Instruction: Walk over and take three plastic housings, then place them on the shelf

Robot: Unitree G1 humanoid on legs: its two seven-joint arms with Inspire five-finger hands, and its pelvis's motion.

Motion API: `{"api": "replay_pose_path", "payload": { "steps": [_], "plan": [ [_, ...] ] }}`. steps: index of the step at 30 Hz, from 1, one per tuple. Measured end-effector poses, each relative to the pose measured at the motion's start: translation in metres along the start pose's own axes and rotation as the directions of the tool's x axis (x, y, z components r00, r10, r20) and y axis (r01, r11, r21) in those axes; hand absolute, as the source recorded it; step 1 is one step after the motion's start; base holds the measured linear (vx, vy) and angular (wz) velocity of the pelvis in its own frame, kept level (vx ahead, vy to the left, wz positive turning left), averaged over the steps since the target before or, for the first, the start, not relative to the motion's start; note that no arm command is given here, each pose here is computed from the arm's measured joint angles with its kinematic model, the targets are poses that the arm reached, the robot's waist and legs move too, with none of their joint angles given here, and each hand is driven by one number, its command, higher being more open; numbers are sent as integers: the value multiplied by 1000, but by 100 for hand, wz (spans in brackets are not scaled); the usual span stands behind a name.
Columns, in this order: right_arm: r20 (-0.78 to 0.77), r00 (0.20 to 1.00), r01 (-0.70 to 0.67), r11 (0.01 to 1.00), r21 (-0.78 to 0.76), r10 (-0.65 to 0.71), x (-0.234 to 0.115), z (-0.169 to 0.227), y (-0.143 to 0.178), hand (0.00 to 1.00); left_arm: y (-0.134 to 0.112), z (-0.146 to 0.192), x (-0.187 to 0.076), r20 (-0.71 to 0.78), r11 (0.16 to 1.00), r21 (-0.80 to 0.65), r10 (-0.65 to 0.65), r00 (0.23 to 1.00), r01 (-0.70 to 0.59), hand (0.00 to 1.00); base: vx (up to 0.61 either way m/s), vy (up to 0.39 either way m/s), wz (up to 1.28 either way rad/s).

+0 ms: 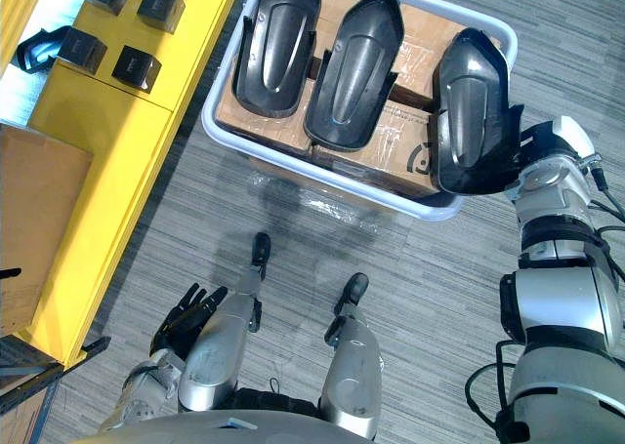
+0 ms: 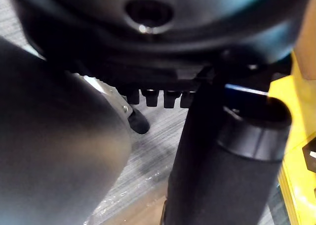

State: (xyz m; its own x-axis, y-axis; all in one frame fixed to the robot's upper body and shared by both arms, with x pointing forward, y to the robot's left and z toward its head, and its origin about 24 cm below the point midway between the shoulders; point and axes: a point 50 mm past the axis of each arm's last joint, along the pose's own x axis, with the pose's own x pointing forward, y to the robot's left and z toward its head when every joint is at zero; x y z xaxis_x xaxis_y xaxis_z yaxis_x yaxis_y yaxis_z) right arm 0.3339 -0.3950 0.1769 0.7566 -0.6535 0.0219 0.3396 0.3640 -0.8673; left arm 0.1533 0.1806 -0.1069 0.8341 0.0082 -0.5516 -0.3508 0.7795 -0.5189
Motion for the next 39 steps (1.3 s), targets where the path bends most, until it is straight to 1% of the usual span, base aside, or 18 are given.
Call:
{"api": "replay_pose_path", "payload": {
  "steps": [1, 3, 5, 7, 9, 10, 12, 13, 15, 18, 20, 21, 23, 26, 29, 33, 36, 39],
  "plan": [
    [65, 995, 67, 997, 45, -70, -4, 8, -3, 0, -4, 3, -1, 31, 1000, -15, 8, 999, -8, 100, 0, -37, -4],
    [125, 985, 110, 991, 82, -120, -8, 18, -5, 0, -7, 7, -3, 61, 1000, -25, 13, 998, -12, 100, 4, -29, -6],
    [206, 959, 161, 973, 163, -194, -20, 30, -2, 0, -10, 20, -4, 129, 998, -50, 39, 991, -33, 100, 30, -45, -15],
    [249, 942, 164, 957, 239, -224, -34, 37, 12, 0, -8, 39, -6, 212, 995, -80, 78, 974, -63, 100, 51, -58, -16],
    [273, 938, 127, 946, 299, -212, -54, 36, 42, 0, -1, 64, -10, 313, 987, -123, 141, 939, -107, 100, 89, -63, -11],
    [270, 941, 116, 945, 307, -203, -58, 33, 50, 0, 0, 69, -11, 331, 985, -131, 152, 931, -114, 100, 118, -70, -9],
    [244, 957, 80, 948, 307, -159, -78, 17, 80, 0, 0, 86, -16, 395, 981, -152, 172, 902, -121, 100, 143, -56, -7],
    [238, 960, 71, 948, 311, -150, -83, 14, 85, 0, -2, 90, -17, 413, 981, -158, 172, 894, -116, 100, 146, -39, 5],
    [225, 962, 70, 940, 335, -152, -102, 5, 99, 0, -21, 110, -25, 507, 987, -158, 112, 855, -35, 100, 122, -33, 12],
    [228, 959, 69, 920, 385, -167, -116, 8, 105, 0, -44, 129, -35, 597, 991, -123, 26, 802, 60, 100, 55, -20, 4],
    [221, 951, 102, 894, 437, -217, -125, 12, 106, 0, -69, 139, -41, 647, 986, -49, -92, 757, 162, 100, 0, 0, 0],
    [222, 948, 109, 887, 449, -229, -126, 13, 105, 0, -75, 140, -41, 657, 981, -31, -123, 744, 190, 100, -35, -7, 0],
    [239, 934, 119, 860, 495, -267, -132, 19, 106, 0, -97, 137, -41, 651, 964, 70, -239, 721, 256, 100, -75, 4, -3],
    [278, 921, 72, 820, 568, -274, -147, 34, 113, 0, -114, 126, -41, 611, 937, 154, -339, 715, 312, 100, -100, 3, -10],
    [347, 906, -12, 805, 593, -242, -166, 44, 125, 0, -128, 116, -41, 565, 909, 241, -416, 712, 340, 100, -65, -1, -18],
    [421, 895, -160, 777, 610, -147, -193, 55, 146, 0, -150, 108, -40, 504, 852, 380, -516, 692, 359, 100, -4, -2, -8],
    [442, 891, -212, 766, 607, -104, -199, 60, 152, 0, -153, 110, -40, 504, 838, 420, -535, 678, 349, 100, 0, 0, 0],
    [437, 897, -257, 727, 637, -66, -206, 63, 158, 0, -153, 111, -40, 496, 826, 460, -544, 677, 326, 100, 0, 0, 0]
  ]
}}
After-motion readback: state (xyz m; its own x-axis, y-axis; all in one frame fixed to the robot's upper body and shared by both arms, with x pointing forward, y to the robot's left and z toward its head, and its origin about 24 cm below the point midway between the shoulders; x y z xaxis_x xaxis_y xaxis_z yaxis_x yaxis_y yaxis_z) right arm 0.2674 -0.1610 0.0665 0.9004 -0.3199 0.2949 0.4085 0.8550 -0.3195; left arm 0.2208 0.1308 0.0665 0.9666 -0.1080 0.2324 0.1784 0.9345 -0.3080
